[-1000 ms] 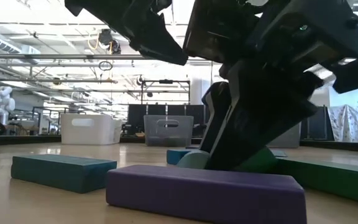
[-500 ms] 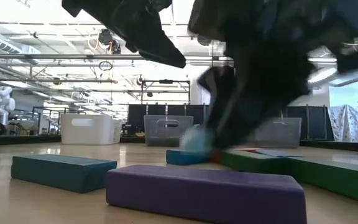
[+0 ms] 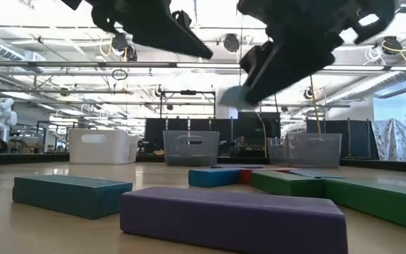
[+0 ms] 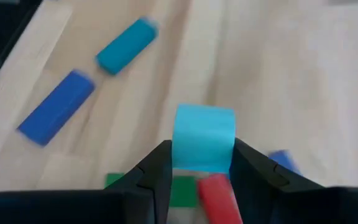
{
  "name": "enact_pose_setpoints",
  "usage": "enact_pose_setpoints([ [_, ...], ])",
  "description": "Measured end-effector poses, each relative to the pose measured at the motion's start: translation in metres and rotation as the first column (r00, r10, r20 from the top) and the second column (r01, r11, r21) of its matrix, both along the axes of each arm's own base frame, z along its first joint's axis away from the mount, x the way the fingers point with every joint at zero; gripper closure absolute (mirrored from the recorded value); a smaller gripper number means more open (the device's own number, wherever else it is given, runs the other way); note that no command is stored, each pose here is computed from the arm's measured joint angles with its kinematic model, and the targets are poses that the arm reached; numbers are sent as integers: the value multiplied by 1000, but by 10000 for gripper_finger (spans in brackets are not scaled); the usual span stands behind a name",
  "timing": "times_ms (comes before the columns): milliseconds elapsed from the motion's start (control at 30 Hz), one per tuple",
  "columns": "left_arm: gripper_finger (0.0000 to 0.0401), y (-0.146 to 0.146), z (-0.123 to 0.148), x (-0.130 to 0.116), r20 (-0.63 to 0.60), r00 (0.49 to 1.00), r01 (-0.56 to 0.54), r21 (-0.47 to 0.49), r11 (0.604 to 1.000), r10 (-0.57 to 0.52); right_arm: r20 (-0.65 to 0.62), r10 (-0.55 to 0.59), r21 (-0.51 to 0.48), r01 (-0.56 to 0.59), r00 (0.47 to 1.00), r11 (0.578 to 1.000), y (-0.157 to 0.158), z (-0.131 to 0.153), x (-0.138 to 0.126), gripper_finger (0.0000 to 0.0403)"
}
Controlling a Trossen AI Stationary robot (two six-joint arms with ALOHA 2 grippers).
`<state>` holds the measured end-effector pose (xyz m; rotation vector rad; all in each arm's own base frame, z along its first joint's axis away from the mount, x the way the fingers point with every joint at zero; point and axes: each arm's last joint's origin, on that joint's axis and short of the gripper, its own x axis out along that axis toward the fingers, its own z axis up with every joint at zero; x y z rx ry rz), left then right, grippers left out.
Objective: Sort blocks by size
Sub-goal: Put the light blue half circle block into the left black bin
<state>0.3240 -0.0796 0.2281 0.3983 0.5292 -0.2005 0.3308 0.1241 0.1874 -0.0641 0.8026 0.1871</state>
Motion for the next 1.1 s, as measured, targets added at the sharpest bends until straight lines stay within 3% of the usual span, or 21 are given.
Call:
enact_pose_setpoints([
  [200, 233, -10, 4, 0, 60, 994, 84, 87, 993, -89, 148, -77, 50, 70, 986, 996, -22, 10, -19, 280],
  [367, 233, -23, 1, 1, 74, 968, 219, 227, 949, -241, 279, -44, 216, -18, 959, 976, -35, 16, -23, 280],
  [500, 233, -30, -8, 7, 87, 952, 254, 308, 917, -293, 310, -56, 272, -32, 949, 962, -40, 17, -21, 280],
  [1100, 233, -32, -13, 16, 144, 947, 225, 341, 913, -288, 349, -46, 297, -64, 936, 953, -39, 21, -20, 280],
])
